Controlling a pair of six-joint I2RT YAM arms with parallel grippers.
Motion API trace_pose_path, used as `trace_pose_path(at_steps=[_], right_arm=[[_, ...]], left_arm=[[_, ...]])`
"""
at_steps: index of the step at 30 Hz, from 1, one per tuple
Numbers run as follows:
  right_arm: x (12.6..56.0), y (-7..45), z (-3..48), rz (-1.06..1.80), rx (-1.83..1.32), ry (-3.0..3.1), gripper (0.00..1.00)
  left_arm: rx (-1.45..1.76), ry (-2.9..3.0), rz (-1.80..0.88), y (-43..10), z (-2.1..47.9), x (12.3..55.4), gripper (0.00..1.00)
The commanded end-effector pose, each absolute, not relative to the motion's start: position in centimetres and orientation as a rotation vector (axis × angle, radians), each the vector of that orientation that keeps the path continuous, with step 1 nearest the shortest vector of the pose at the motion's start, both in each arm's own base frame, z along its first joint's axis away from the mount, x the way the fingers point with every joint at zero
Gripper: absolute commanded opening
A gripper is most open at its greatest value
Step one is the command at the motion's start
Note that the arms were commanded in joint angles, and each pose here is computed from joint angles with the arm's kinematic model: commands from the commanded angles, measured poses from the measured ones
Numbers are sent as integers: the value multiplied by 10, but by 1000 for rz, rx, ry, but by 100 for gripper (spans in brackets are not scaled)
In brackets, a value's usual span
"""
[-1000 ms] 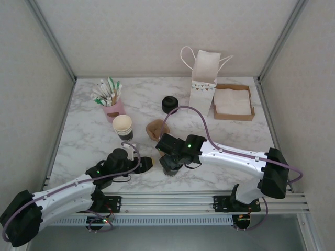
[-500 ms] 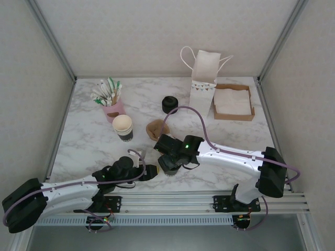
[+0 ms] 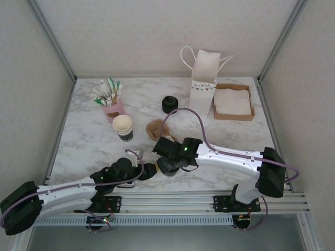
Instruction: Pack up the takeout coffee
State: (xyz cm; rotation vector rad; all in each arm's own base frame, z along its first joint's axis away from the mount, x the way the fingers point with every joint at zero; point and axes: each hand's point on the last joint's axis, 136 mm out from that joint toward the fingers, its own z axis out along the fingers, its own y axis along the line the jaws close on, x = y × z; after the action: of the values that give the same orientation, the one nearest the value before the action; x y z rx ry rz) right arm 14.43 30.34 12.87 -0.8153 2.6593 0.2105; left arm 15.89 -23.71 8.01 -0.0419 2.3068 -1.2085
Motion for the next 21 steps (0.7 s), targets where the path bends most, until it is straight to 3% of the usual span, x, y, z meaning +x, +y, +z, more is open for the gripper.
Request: trace_pose_path(at_steps=[1, 14, 21], right_arm=[[134, 298, 107, 156, -825, 2714, 73], [127, 301, 110, 117, -886, 2667, 74], [132, 304, 124, 132, -875, 2632, 82]], left_arm=[[-79, 2327, -1128, -225, 71, 161, 57], [-105, 2288, -1088, -214, 85, 167, 61], [-107, 2273, -1057, -209, 93, 171, 66]])
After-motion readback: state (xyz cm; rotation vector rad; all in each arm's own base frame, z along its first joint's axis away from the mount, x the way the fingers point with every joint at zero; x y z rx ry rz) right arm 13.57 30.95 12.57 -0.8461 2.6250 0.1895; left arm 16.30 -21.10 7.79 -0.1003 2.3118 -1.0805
